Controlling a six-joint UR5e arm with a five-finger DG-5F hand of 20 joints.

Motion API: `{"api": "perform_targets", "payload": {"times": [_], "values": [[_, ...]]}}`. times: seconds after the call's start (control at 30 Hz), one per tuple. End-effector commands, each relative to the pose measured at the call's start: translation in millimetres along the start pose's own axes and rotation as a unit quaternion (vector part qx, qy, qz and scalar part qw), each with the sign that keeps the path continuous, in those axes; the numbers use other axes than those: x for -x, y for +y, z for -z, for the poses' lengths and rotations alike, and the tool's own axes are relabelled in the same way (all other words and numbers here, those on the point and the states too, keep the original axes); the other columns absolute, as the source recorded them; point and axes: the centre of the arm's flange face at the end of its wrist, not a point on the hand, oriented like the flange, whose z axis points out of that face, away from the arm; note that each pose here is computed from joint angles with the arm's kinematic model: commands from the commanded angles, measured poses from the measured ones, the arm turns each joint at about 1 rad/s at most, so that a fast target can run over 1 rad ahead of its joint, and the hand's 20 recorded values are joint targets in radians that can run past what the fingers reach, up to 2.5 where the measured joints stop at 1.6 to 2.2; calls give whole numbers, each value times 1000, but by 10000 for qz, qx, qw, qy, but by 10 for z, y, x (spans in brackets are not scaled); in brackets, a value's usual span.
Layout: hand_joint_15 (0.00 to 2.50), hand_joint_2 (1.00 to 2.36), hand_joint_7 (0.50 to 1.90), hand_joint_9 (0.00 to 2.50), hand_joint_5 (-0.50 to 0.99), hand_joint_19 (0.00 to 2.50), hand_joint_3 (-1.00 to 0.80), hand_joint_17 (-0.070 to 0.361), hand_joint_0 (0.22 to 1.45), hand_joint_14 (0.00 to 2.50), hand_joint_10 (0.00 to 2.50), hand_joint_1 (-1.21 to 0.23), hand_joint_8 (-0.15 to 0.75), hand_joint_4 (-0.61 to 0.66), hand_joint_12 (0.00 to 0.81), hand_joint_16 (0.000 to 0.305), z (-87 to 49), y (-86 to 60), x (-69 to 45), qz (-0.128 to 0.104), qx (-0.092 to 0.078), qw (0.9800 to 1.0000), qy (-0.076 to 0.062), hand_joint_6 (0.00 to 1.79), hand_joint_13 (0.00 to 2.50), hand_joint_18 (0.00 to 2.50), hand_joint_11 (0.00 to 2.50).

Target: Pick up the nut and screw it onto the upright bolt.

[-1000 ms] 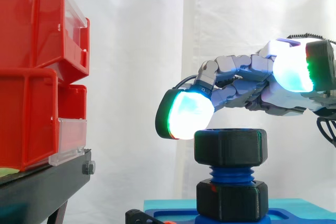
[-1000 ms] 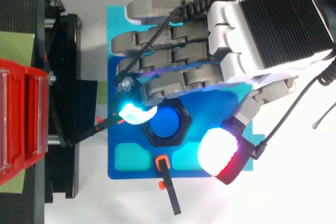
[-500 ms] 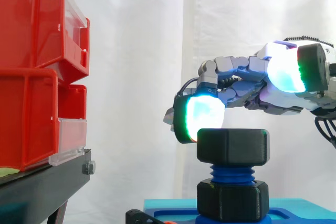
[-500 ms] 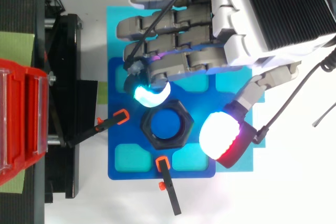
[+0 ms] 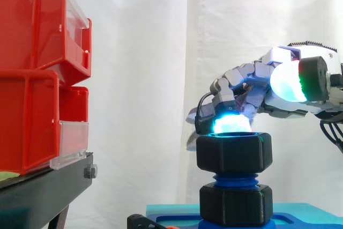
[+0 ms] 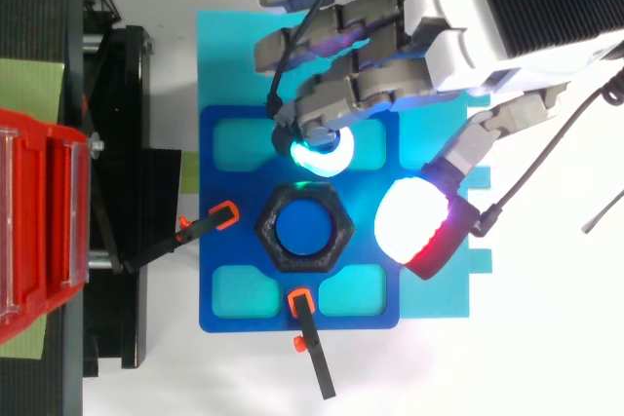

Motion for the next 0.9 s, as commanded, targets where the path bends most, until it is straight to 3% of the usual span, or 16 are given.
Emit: {"api": "perform_targets", "payload": {"times": [0.0, 0.13, 0.3, 0.33, 0.37, 0.6, 0.87], "values": [[0, 1000, 1090, 1306, 23, 0, -500, 13, 526, 0, 0, -228, 158, 93, 122, 6, 6, -10, 6, -5, -2, 10000, -3, 700, 820, 492, 11], [0, 1000, 1090, 1353, 24, 0, -500, 13, 521, 0, 0, -214, 160, 102, 118, 6, 1, -9, 11, 7, 15, 10000, -27, 700, 845, 520, 48], [0, 1000, 1437, 1279, 24, 0, -500, 22, 507, 0, 2, -193, 248, 196, 158, 10, -162, 60, 214, 100, 248, 9994, -199, 518, 789, 435, 82], [0, 1000, 1447, 1277, 19, 0, -500, 24, 505, 0, 3, -191, 256, 215, 166, 11, -186, 71, 248, 123, 307, 9992, -229, 501, 777, 431, 90], [0, 1000, 1401, 1272, 4, 0, -500, 26, 503, 0, 2, -187, 261, 227, 176, 11, -205, 100, 272, 139, 398, 9988, -233, 502, 766, 416, 99], [0, 1000, 1050, 1023, -88, 0, -500, 43, 490, 0, 0, -174, 284, 286, 242, 19, -246, 131, 278, 192, 491, 9980, -336, 505, 652, 298, 6], [0, 1000, 768, 713, -151, 0, -500, 61, 477, 0, 0, -151, 251, 233, 287, 27, -312, 238, 258, 236, 710, 9964, -387, 503, 471, 133, 0]]}}
